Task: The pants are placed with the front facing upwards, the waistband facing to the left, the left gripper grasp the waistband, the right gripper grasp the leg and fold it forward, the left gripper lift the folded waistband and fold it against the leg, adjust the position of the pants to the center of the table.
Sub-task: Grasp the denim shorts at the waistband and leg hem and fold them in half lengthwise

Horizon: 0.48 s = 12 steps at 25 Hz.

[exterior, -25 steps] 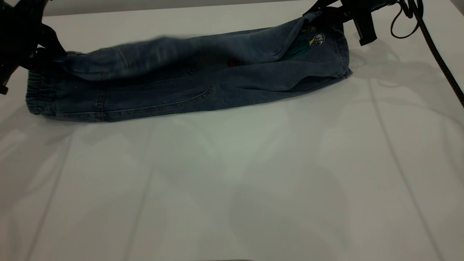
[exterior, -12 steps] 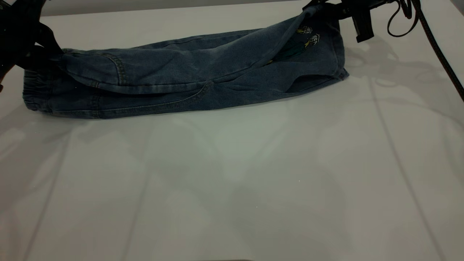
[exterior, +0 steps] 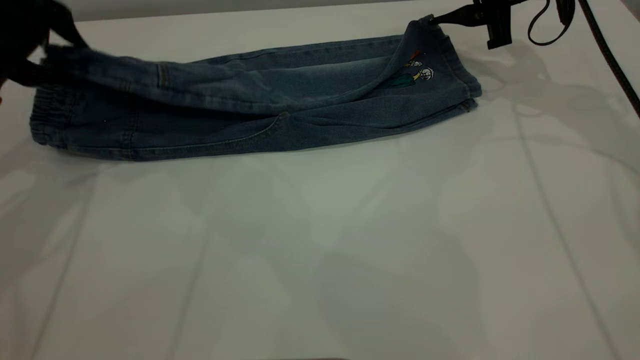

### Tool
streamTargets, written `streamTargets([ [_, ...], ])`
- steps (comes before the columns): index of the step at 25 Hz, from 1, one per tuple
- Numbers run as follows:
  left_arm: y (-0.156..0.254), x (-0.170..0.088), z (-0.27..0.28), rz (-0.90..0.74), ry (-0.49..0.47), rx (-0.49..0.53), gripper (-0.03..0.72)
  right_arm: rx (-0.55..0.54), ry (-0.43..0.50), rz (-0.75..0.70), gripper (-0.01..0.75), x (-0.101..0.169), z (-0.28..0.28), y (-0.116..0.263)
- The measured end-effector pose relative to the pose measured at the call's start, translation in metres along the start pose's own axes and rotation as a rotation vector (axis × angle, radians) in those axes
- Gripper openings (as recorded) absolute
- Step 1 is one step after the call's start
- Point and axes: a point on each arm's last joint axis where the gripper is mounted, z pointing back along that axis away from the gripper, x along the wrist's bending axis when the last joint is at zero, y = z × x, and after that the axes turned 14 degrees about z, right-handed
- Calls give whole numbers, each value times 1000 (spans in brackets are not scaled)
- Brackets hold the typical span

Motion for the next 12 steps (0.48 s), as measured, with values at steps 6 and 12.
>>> streamTargets([
  [6,1,-2,-20,75,-14,-6,446,-1,-1,16,376,0,0,0],
  [12,7,12,-44,99,-74,15,444,8,0,43,375,0,0,1],
])
